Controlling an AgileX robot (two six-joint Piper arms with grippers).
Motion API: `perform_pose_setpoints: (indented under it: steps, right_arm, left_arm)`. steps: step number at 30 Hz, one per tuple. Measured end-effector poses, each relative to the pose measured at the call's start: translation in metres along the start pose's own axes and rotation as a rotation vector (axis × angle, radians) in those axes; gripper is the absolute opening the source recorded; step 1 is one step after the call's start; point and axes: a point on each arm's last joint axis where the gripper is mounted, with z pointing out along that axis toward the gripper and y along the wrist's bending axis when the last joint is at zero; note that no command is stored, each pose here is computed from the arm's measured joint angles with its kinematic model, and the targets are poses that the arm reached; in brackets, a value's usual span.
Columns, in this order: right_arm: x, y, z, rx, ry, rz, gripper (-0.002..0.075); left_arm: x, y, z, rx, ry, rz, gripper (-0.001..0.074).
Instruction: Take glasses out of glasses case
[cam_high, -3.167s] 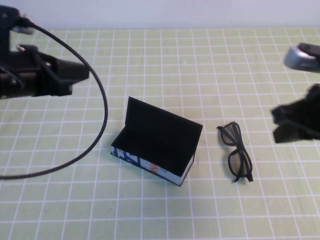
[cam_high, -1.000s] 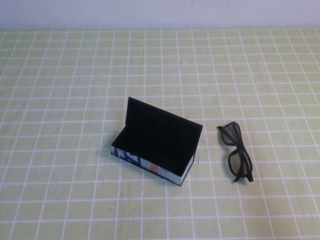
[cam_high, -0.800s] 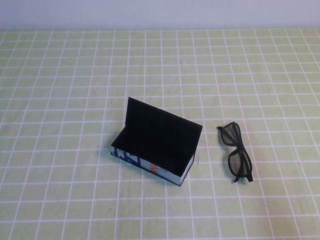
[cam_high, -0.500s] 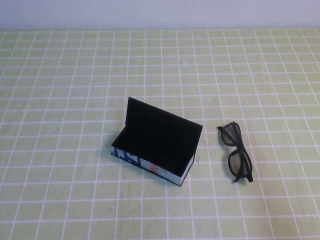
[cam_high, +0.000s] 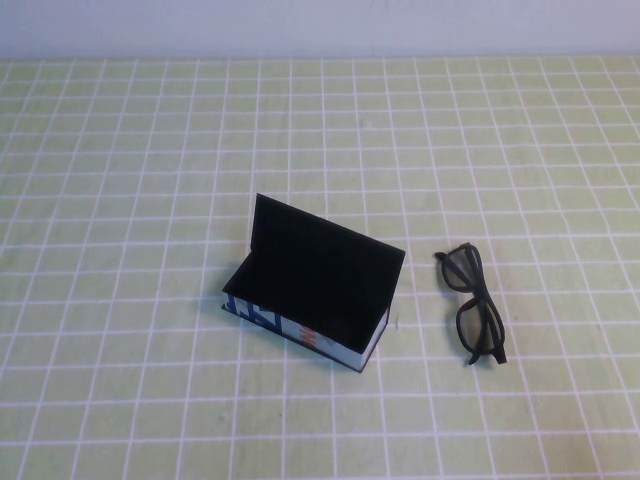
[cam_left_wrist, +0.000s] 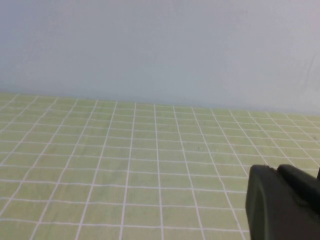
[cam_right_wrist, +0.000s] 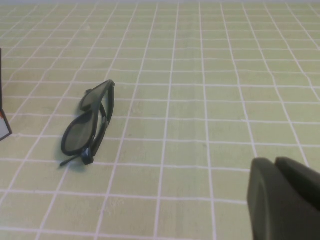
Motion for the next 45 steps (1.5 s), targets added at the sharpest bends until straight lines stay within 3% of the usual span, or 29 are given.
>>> perform_pose_setpoints:
  steps: [26, 32, 45]
  right_arm:
    - [0.001, 0.0, 0.0, 0.0, 0.014, -0.002, -0.0016]
    - [0.001, 0.0, 0.0, 0.0, 0.014, -0.003, -0.0016]
    - [0.001, 0.0, 0.0, 0.0, 0.014, -0.003, -0.0016]
  left_arm:
    - [0.0, 0.0, 0.0, -0.004, -0.001, 0.0, -0.0004]
    - [0.002, -0.008, -0.001, 0.094, 0.075, 0.203, -0.0004]
    - [0.019, 0.006, -0.004, -0.049, 0.214, 0.13, -0.0004]
